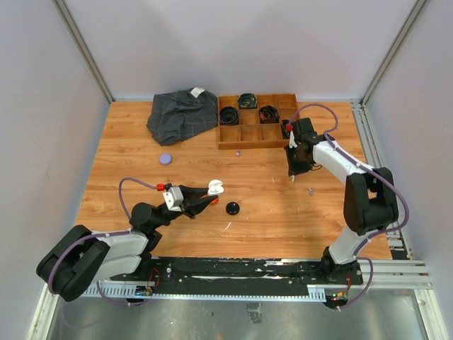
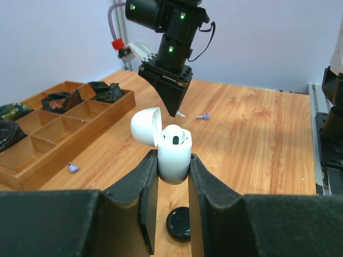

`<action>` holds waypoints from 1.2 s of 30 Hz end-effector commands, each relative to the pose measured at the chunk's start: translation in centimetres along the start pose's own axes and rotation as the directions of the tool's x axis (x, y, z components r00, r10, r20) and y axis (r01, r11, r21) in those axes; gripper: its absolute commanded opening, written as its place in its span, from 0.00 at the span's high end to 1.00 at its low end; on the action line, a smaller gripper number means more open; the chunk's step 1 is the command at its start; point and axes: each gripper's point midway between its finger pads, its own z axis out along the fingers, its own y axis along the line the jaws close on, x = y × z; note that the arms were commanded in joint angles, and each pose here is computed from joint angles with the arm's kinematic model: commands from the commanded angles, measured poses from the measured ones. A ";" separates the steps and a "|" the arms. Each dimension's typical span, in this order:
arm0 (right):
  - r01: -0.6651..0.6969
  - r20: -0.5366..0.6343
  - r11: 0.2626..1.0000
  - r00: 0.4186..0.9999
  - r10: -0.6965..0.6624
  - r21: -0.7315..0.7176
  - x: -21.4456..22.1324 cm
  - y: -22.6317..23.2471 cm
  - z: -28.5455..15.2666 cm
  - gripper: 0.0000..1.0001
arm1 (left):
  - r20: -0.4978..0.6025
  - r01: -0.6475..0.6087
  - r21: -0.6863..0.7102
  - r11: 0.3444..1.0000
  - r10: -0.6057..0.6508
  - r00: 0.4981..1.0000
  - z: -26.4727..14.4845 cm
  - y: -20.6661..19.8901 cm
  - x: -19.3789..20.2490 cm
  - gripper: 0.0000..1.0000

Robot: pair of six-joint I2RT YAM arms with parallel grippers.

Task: Insert the wireless bluetooth earbuds into the charging case
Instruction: Pick up the earbud from the center of the board.

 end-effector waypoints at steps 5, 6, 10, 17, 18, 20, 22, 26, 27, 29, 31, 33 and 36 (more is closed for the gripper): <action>0.182 0.343 0.979 0.929 -0.140 -0.093 -4.3 6.8 -7.4 0.82 | 0.114 -0.068 -0.024 0.997 0.070 0.991 0.0 0.1 -3.3 1.00; 0.200 0.384 0.974 0.912 -0.146 -0.105 -4.6 7.5 -8.6 0.82 | 0.123 -0.075 -0.026 0.997 0.077 0.989 0.1 0.2 -3.6 1.00; 0.275 0.507 0.948 0.847 -0.161 -0.158 -5.4 10.1 -12.3 0.83 | 0.151 -0.094 -0.035 0.995 0.098 0.984 0.5 0.5 -4.6 1.00; 0.423 0.679 0.863 0.721 -0.136 -0.277 -5.1 14.6 -17.7 0.83 | 0.218 -0.091 -0.020 0.996 0.093 0.971 1.1 0.4 -6.3 1.00; 0.445 0.705 0.847 0.698 -0.125 -0.291 -4.9 15.2 -18.8 0.82 | 0.225 -0.089 -0.012 0.996 0.090 0.970 1.2 0.3 -6.4 1.00; 0.489 0.744 0.814 0.660 -0.110 -0.314 -4.4 16.3 -20.1 0.82 | 0.235 -0.084 0.007 0.996 0.080 0.969 1.5 0.1 -6.7 1.00; 0.531 0.777 0.781 0.622 -0.095 -0.330 -3.8 17.5 -21.4 0.83 | 0.239 -0.077 0.022 0.997 0.069 0.968 1.9 0.0 -6.9 1.00; 0.622 0.836 0.697 0.545 -0.058 -0.357 -2.4 19.6 -23.8 0.83 | 0.258 -0.070 0.047 0.996 0.056 0.964 2.2 -0.3 -7.4 1.00; 0.635 0.845 0.683 0.533 -0.049 -0.361 -2.2 19.8 -24.1 0.83 | 0.266 -0.070 0.047 0.996 0.055 0.962 2.1 -0.3 -7.5 1.00; 0.665 0.863 0.649 0.504 -0.024 -0.370 -1.6 20.3 -25.2 0.83 | 0.281 -0.068 0.056 0.996 0.050 0.958 2.2 -0.5 -7.9 1.00; 0.691 0.876 0.614 0.483 0.000 -0.381 -1.1 20.9 -26.0 0.82 | 0.281 -0.068 0.080 0.994 0.043 0.959 2.3 -0.8 -8.0 1.00; 0.717 0.886 0.580 0.463 0.020 -0.387 -0.4 21.5 -26.8 0.83 | 0.280 -0.069 0.099 0.993 0.038 0.959 2.5 -1.1 -8.0 1.00; 0.752 0.903 0.538 0.427 0.044 -0.382 0.4 22.3 -27.8 0.82 | 0.283 -0.072 0.117 0.991 0.036 0.958 2.6 -1.3 -8.2 1.00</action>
